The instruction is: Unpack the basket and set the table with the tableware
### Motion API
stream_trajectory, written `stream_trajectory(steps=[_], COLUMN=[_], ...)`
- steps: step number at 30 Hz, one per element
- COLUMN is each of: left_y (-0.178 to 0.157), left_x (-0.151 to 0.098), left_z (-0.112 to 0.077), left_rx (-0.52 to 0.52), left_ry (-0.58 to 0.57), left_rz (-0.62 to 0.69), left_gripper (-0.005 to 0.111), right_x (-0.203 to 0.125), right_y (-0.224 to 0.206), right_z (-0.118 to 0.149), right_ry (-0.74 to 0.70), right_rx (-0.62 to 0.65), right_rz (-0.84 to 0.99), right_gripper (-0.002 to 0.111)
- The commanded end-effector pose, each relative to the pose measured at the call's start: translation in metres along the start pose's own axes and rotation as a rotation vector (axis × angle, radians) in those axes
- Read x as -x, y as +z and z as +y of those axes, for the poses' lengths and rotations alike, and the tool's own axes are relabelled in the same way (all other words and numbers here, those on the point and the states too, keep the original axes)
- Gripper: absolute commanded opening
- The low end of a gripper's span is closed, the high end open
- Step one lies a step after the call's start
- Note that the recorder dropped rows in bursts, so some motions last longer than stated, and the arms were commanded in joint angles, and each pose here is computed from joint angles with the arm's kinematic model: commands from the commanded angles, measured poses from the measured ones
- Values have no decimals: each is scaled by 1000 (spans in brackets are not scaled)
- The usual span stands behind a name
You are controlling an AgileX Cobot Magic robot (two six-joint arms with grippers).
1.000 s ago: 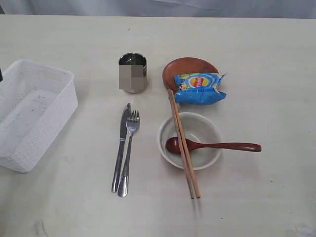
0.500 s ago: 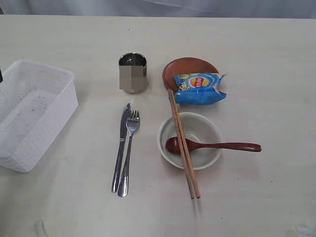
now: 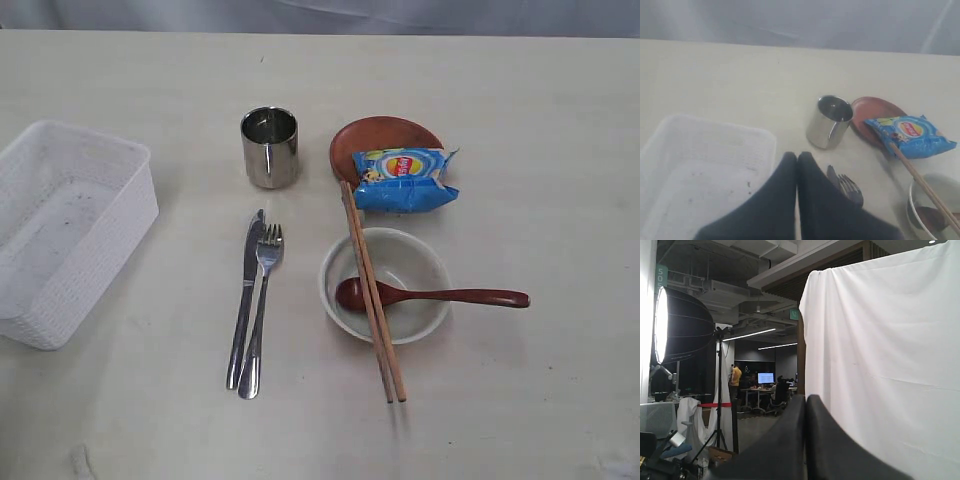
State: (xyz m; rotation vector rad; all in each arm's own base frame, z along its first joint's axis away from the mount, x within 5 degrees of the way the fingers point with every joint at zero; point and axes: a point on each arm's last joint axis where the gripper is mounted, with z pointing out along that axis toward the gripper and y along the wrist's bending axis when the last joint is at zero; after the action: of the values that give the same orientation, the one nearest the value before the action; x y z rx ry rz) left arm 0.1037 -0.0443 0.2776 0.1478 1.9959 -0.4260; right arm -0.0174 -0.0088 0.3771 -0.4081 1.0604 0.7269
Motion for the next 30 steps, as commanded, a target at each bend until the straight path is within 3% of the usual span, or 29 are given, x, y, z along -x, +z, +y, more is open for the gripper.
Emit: stream_trajectory(steps=[1, 10, 24, 30], left_y=[-5, -15, -44, -54], left_x=[-5, -27, -23, -28], left_z=[0, 7, 18, 21], left_rx=[-22, -77, 112, 191], left_ry=[57, 102, 239, 236], left_rz=[-59, -379, -591, -652], left_gripper=[0, 0, 0, 0], right_x=[0, 0, 0, 0], right_y=[-1, -1, -1, -1], right_z=[0, 0, 0, 0], right_ry=[-2, -2, -2, -2], right_rx=[-5, -5, -5, -5], right_rz=[-6, -6, -6, -6], right_gripper=[0, 0, 0, 0])
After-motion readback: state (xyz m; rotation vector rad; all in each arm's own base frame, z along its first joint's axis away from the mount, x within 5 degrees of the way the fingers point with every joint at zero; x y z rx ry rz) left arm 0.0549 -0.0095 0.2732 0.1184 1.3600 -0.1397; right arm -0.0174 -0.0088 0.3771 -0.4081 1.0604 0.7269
